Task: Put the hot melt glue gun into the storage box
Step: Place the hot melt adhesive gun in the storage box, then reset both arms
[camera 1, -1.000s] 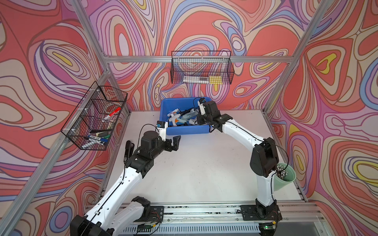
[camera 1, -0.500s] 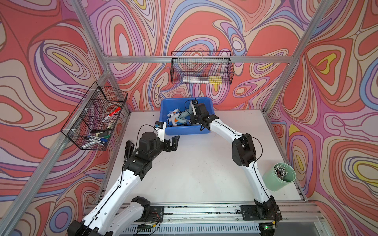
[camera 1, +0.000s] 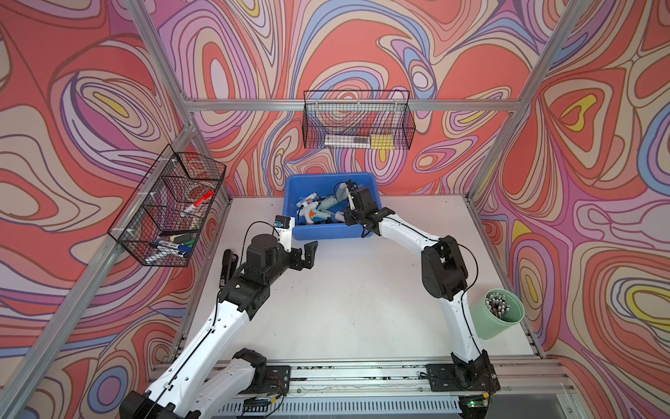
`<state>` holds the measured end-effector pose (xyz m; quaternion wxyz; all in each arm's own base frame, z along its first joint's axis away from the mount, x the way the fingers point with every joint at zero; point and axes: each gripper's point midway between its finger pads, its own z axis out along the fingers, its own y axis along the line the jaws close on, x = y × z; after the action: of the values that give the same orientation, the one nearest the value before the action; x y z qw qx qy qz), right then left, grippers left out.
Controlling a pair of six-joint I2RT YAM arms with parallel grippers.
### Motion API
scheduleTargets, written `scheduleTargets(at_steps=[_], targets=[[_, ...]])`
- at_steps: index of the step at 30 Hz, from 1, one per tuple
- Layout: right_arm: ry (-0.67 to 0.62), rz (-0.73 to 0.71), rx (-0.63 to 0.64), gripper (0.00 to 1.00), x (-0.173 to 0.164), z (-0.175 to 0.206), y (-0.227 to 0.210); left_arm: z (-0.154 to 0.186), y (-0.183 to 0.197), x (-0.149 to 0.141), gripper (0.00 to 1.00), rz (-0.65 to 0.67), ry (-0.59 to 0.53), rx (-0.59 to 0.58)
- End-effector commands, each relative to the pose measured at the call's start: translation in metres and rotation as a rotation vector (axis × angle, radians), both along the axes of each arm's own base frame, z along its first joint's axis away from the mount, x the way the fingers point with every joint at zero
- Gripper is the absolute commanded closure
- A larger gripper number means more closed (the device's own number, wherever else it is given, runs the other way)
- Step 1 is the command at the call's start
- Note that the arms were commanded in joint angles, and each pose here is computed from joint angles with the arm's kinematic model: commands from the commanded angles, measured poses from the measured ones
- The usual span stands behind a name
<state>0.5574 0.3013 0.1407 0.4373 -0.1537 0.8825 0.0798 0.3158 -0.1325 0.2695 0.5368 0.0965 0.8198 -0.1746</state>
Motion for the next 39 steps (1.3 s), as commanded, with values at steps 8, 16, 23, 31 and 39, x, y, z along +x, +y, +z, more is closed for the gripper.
scheduleTargets(at_steps=[8,16,23,31,39], targets=[[-0.055,-0.024,0.025,0.29,-0.033,0.046,-0.02,0.01,0.001,-0.002,0.01,0.007,-0.023,-0.005],[-0.109,-0.102,0.05,0.16,-0.074,0.077,-0.058,0.007,0.023,0.003,0.01,0.141,-0.037,0.001],[-0.185,-0.253,0.059,0.05,-0.123,0.099,-0.115,-0.011,0.074,-0.006,0.01,0.412,-0.063,0.021],[-0.198,-0.438,-0.021,0.02,-0.18,0.059,-0.184,-0.064,0.1,-0.022,0.01,0.505,-0.075,0.095],[-0.255,-0.494,-0.107,0.02,-0.203,0.016,-0.226,-0.094,0.113,-0.032,0.01,0.528,-0.19,0.154]])
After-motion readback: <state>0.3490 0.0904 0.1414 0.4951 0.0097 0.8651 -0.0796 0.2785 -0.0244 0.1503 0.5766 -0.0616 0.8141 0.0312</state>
